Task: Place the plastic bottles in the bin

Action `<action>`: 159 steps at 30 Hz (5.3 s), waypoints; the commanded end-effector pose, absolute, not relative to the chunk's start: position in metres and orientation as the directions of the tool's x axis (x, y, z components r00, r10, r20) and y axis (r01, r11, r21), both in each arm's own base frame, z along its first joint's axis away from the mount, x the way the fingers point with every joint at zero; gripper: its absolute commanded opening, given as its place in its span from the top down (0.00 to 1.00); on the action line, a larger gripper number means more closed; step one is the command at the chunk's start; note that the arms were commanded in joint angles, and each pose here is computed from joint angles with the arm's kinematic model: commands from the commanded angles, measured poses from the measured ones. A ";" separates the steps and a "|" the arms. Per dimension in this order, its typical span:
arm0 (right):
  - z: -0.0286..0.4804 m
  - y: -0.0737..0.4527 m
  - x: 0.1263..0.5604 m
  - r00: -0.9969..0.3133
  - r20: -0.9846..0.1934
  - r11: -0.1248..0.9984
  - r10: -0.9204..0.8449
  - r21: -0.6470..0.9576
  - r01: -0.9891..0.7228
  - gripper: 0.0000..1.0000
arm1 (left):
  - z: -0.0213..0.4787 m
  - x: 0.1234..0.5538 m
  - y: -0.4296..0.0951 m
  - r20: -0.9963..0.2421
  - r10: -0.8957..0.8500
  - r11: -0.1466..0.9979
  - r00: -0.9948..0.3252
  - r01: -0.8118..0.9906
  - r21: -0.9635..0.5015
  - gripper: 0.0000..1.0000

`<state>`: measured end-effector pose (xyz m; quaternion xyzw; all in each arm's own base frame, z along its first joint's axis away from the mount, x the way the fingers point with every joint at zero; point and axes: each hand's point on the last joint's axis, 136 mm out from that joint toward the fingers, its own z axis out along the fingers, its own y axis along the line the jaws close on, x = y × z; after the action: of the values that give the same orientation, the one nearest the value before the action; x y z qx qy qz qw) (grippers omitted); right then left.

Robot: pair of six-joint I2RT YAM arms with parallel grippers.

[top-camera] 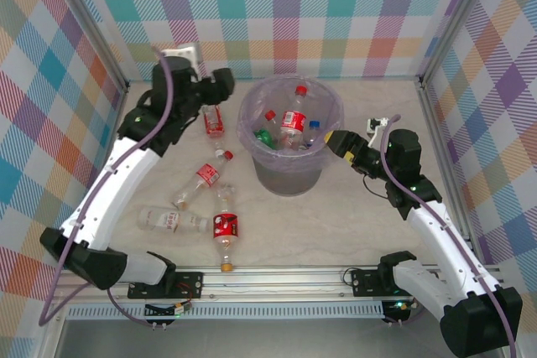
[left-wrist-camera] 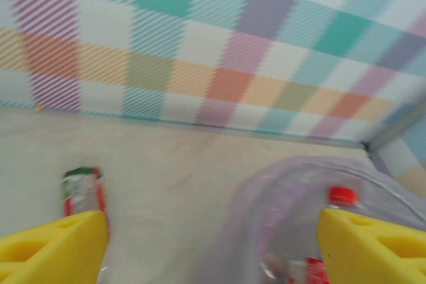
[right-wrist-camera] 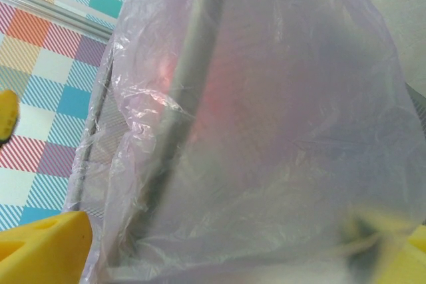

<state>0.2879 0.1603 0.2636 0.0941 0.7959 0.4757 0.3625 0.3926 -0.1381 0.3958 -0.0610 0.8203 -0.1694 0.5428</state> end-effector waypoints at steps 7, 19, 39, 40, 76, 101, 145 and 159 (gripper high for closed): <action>0.287 0.163 0.282 -0.699 -0.537 0.527 0.472 0.807 -0.264 0.05 | 0.261 0.431 -0.092 -0.629 -0.491 0.843 -0.603 -0.146 -0.518 0.02; 0.294 0.160 0.273 -0.689 -0.557 0.541 0.464 0.794 -0.277 0.05 | 0.153 0.500 -0.088 -0.528 -0.476 0.868 -0.703 -0.278 -0.412 0.04; 0.293 0.156 0.271 -0.687 -0.555 0.555 0.470 0.790 -0.259 0.04 | 0.028 0.502 -0.088 -0.375 -0.451 0.887 -0.810 -0.361 -0.288 0.13; 0.294 0.155 0.271 -0.684 -0.557 0.560 0.471 0.788 -0.257 0.04 | 0.025 0.501 -0.088 -0.366 -0.452 0.886 -0.813 -0.363 -0.288 0.13; 0.296 0.147 0.266 -0.665 -0.577 0.598 0.474 0.765 -0.238 0.04 | 0.172 0.464 -0.095 -0.571 -0.403 0.901 -0.715 -0.201 -0.384 0.44; 0.313 0.147 0.265 -0.640 -0.612 0.601 0.464 0.748 -0.280 0.04 | 0.439 0.309 -0.202 -0.889 -0.180 0.861 -0.420 0.370 -0.349 0.53; 0.295 0.154 0.281 -0.647 -0.587 0.562 0.487 0.777 -0.282 0.07 | 0.331 0.349 -0.382 -0.832 0.140 0.706 -0.537 0.643 -0.296 0.41; 0.292 0.146 0.282 -0.623 -0.595 0.591 0.508 0.767 -0.250 0.06 | 0.363 0.368 -0.385 -0.877 0.052 0.726 -0.478 0.621 -0.295 0.26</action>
<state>0.2817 0.1453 0.2890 0.0863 0.7881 0.4436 0.4180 0.3610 -0.3826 0.3487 0.2195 0.8118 -0.3084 0.4446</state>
